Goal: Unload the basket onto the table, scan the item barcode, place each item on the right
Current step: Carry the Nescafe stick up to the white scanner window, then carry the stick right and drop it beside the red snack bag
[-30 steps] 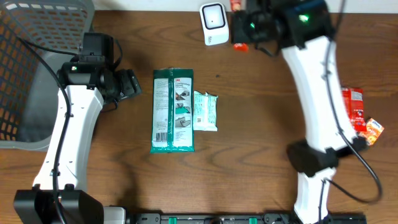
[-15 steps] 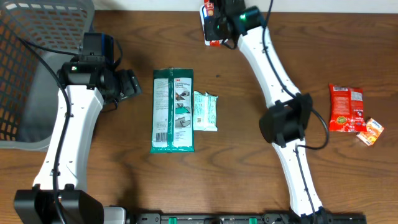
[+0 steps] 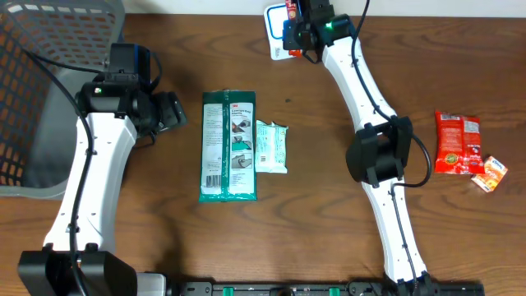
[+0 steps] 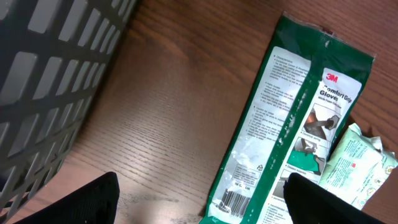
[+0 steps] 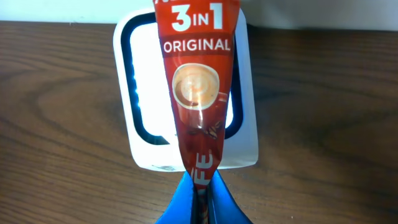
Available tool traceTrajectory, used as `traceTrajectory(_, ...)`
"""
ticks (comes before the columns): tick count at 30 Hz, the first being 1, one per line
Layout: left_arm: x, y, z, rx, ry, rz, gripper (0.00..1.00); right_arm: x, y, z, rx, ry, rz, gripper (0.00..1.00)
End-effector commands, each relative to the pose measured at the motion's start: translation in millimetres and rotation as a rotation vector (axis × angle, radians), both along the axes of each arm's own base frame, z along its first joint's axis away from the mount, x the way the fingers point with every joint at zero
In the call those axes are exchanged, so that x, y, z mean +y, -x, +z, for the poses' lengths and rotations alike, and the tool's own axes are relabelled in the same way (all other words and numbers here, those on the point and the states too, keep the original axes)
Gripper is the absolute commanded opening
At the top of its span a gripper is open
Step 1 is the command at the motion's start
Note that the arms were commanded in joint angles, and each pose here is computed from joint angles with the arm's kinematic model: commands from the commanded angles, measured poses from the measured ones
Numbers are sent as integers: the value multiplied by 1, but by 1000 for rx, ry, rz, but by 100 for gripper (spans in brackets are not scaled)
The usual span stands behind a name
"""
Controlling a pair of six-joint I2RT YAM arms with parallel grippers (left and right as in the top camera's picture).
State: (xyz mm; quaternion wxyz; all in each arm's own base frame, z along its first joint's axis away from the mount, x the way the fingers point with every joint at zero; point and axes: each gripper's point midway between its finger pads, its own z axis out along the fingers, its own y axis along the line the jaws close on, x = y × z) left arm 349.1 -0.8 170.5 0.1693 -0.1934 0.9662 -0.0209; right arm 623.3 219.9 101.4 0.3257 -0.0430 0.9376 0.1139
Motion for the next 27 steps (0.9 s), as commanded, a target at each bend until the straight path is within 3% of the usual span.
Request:
traceTrajectory(1, 1, 2, -6, 22, -1, 6, 86, 1, -3, -27, 25, 11, 6, 1)
traceTrajectory(10, 1, 2, -6, 22, -1, 6, 86, 0, -5, -21, 8, 8, 18, 1)
traceTrajectory(14, 1, 2, -6, 22, -1, 6, 86, 1, 3, 38, -18, -113, 81, 1)
traceTrajectory(16, 1, 2, -6, 22, -1, 6, 86, -16, 19, 92, -37, -140, 78, 1)
traceTrajectory(21, 1, 2, -6, 22, -1, 6, 86, -70, 62, 174, -59, -90, 1, 1)
traceTrajectory(27, 1, 2, -6, 22, -1, 6, 86, -148, 127, 224, 12, -57, -129, 1)
